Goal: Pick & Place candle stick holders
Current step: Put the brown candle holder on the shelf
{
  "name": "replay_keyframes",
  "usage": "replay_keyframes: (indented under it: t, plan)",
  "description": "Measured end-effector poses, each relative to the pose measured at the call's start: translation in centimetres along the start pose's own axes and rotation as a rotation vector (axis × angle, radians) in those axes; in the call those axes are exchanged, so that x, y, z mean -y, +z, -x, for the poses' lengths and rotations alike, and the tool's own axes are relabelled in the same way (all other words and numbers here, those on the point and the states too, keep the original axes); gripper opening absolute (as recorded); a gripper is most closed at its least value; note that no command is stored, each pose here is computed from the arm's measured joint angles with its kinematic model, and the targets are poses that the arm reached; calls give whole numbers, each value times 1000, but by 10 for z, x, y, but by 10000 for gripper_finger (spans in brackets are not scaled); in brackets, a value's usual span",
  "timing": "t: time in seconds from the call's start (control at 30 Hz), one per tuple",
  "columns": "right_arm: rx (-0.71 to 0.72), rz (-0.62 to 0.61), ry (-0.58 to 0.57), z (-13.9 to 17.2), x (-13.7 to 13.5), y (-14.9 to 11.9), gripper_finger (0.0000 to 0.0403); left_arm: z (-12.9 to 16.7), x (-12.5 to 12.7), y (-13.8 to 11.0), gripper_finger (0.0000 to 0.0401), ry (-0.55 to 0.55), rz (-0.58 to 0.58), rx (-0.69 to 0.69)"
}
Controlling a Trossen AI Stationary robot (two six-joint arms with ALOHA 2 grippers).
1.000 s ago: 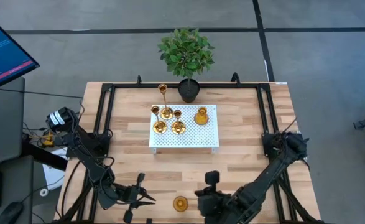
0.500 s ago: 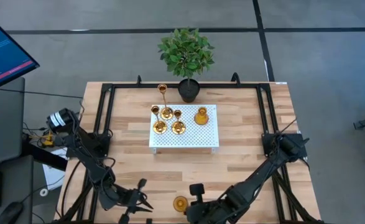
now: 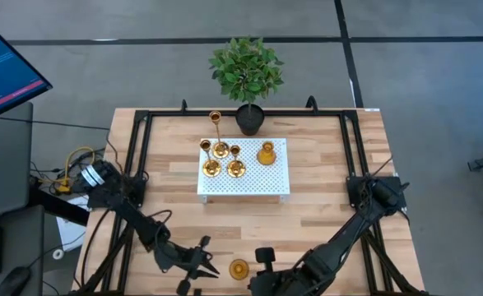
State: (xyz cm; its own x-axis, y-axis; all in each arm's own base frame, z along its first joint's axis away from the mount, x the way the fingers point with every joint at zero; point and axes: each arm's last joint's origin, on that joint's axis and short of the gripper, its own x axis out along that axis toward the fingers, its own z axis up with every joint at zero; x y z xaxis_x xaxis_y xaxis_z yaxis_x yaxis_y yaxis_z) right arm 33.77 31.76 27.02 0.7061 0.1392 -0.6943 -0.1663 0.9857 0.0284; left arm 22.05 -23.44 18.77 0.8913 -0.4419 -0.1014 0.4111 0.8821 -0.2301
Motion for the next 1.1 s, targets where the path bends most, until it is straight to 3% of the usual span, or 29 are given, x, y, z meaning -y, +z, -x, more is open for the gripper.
replay_keyframes:
  t: [0.37, 0.7, 1.1]
  plan:
    - [36, 6, -63, 2, -2, -1, 0, -50, -7, -13, 6, -52, 55, -3]
    - [47, 7, -85, 2, -2, -1, 0, -75, -12, -13, 5, -81, 62, -2]
    - [61, 21, -108, 6, -7, -4, 0, -92, -41, -17, 4, 312, 68, 100]
